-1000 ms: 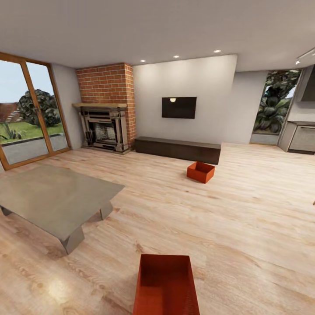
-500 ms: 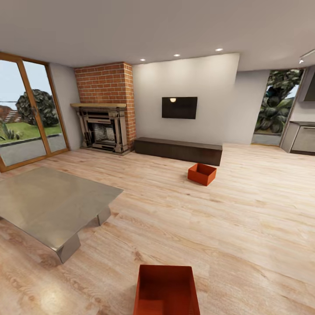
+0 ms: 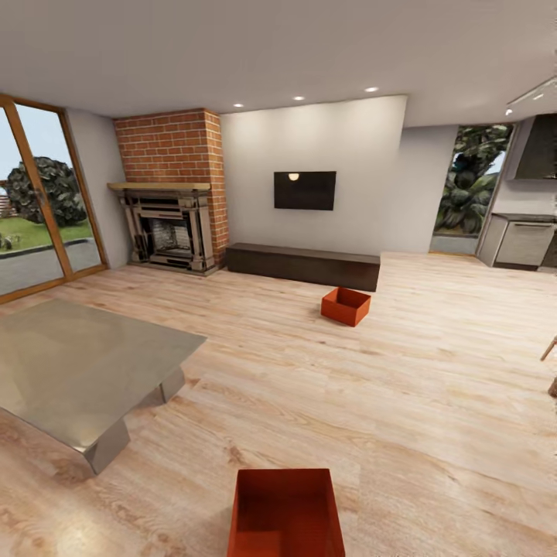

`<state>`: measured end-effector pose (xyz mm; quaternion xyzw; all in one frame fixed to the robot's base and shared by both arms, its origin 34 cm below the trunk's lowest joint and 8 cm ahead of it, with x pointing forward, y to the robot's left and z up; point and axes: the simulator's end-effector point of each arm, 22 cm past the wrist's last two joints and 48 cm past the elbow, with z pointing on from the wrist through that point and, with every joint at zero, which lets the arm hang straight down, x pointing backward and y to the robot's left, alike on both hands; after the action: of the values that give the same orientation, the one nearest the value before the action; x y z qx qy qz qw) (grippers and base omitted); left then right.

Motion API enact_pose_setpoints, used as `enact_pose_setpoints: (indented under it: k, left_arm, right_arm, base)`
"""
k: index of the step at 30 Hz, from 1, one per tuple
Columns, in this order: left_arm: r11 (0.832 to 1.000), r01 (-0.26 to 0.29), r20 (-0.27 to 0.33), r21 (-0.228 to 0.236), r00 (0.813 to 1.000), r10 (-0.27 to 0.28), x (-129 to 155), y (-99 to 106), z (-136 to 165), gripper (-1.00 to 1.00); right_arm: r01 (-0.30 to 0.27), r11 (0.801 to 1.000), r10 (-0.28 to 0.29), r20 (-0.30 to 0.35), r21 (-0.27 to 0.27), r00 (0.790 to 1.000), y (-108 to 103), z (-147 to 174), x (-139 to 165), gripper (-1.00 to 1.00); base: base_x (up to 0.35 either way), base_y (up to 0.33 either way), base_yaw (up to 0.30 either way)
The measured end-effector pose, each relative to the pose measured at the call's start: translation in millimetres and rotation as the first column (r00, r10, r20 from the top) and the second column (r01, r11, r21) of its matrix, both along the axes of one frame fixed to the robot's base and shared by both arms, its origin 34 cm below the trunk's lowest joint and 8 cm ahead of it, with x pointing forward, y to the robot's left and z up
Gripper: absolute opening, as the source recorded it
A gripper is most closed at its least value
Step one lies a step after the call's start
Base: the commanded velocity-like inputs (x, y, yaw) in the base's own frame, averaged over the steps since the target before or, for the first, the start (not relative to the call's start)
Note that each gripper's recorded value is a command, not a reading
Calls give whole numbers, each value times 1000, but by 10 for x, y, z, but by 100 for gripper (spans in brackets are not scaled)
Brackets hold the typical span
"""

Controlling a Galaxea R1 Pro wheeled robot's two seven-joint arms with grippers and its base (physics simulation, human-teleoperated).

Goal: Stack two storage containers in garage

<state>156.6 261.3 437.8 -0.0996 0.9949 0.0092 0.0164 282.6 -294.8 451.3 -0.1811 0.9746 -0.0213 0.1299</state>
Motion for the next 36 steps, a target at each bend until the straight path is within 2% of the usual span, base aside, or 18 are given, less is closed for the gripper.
enact_pose_setpoints:
  k: [12, 36]
  left_arm:
    - [1000, 0, 0, 0, 1000, 0, 0, -2, 0, 100]
    - [1000, 0, 0, 0, 1000, 0, 0, 0, 0, 100]
  right_arm:
    - [0, 1000, 0, 0, 0, 1000, 0, 0, 0, 100]
    - [1, 1000, -1, 0, -1, 1000, -10, 0, -1, 100]
  base:
    - [0, 0, -82]
    - [0, 0, -2]
